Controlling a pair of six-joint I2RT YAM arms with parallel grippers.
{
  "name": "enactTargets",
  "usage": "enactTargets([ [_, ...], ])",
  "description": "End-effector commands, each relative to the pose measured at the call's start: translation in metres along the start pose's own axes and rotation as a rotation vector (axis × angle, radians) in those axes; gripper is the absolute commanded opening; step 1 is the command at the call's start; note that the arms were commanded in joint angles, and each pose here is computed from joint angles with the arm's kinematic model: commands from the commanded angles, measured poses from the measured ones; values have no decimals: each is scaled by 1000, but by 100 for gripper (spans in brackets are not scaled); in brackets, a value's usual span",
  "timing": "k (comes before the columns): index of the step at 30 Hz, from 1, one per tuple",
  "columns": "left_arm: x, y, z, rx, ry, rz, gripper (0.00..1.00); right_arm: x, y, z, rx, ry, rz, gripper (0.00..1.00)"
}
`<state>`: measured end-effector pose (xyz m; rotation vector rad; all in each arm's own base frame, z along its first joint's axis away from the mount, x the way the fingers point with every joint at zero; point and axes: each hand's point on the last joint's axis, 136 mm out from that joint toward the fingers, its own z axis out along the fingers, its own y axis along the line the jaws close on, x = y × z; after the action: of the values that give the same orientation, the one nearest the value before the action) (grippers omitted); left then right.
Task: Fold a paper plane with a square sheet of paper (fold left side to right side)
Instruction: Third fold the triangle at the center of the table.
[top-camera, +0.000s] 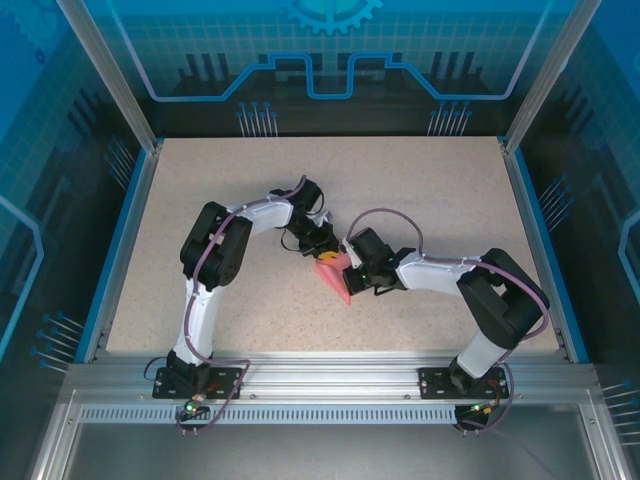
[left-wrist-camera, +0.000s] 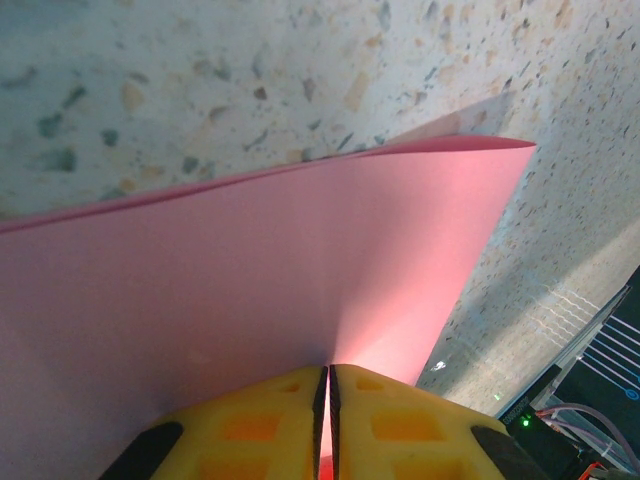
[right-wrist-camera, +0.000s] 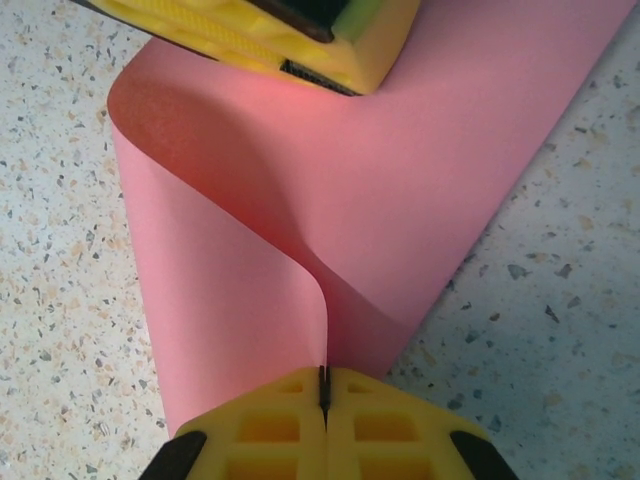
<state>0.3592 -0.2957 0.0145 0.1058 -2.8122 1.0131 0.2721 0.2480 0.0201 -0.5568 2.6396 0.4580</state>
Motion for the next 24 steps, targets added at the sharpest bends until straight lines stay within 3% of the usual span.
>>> enactTargets([
  [1,18,33,18,-99,56,-55,14,-7,-5,1,18,-3,24,0],
  [24,19,32,18,-99,58,-56,14,-7,-10,2,45,3,33,0],
])
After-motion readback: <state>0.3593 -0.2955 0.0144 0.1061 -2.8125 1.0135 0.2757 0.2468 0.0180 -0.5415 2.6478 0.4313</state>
